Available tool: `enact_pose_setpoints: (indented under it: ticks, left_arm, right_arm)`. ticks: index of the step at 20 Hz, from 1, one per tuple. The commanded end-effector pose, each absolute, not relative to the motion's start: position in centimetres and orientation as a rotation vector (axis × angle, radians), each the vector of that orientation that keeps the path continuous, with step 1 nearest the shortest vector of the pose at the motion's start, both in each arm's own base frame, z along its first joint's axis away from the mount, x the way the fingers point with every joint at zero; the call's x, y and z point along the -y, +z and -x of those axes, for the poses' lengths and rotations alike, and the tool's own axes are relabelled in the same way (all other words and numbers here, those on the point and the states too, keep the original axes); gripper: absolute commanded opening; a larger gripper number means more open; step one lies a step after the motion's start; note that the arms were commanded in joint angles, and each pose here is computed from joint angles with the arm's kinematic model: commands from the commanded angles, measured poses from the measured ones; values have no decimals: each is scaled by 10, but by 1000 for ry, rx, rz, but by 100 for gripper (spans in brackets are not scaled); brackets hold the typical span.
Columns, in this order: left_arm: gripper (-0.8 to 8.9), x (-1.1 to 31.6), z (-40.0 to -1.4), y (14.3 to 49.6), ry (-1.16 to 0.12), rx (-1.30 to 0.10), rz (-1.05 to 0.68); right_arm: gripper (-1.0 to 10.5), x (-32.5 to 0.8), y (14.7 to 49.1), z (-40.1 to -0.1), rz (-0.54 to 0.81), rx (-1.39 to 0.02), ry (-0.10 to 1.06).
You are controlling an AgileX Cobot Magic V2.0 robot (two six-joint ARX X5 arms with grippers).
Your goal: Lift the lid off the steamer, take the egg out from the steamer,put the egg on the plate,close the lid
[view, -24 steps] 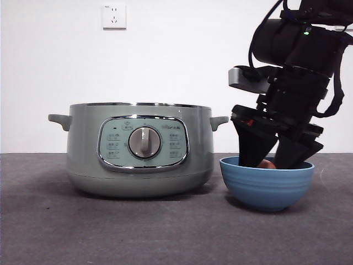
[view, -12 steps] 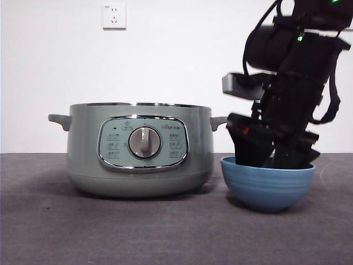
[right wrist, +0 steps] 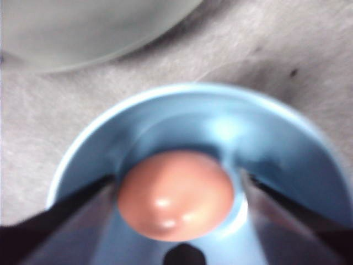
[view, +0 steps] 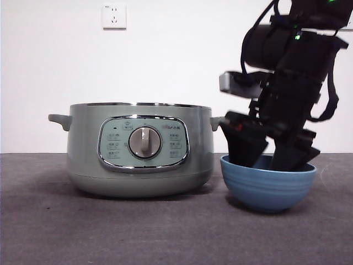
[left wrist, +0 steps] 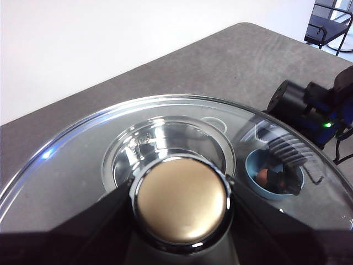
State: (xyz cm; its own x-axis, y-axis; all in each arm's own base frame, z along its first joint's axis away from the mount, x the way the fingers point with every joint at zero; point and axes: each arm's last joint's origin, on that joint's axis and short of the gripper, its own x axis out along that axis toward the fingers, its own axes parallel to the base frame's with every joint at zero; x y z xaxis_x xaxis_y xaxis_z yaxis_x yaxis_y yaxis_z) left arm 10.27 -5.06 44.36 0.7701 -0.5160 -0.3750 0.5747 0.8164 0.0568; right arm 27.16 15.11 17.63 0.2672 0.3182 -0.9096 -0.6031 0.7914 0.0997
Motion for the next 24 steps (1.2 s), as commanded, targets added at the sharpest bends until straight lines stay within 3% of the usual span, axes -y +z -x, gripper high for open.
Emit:
enact_pose_setpoints:
  ticks: [1, 7, 14, 24]
  left_arm:
    - [-8, 51, -102, 454, -600, -285, -165]
    - [-9, 58, -118, 453, -617, -280, -165]
    - [-8, 87, -177, 440, -684, -314, -177]
    - [-8, 137, -291, 368, -694, -461, -220]
  right_arm:
    - [476, -152, 192, -269, 286, -1087, 643]
    - [475, -140, 251, -247, 248, -886, 645]
    - [474, -101, 340, -176, 128, -534, 640]
    - [474, -58, 379, -100, 66, -289, 593]
